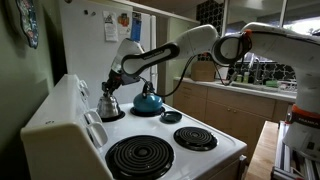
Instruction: Move the stove top kettle from the rear right stove plate to the rear left stove plate
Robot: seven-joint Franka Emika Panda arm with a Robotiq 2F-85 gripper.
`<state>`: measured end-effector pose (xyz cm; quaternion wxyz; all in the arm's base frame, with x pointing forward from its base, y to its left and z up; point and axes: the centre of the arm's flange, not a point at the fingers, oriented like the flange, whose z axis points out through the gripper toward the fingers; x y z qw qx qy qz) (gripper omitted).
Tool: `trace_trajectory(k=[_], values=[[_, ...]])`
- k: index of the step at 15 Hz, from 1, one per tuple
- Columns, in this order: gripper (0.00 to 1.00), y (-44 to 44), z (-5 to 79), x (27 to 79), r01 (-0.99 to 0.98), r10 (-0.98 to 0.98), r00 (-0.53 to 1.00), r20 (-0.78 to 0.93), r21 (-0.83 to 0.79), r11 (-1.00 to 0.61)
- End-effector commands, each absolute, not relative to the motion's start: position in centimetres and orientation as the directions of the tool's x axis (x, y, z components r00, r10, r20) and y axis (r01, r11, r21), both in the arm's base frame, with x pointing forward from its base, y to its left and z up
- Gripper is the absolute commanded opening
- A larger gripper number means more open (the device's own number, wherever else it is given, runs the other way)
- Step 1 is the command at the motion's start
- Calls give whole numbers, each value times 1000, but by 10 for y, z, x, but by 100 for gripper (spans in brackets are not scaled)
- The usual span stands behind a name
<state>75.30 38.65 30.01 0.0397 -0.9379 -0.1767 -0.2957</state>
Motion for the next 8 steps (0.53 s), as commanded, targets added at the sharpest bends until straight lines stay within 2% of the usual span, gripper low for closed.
trace_trajectory(k=[1,8], values=[[14,391,323,762,341,299,763,572,35,-939],[14,391,326,762,340,300,764,572,39,-940]])
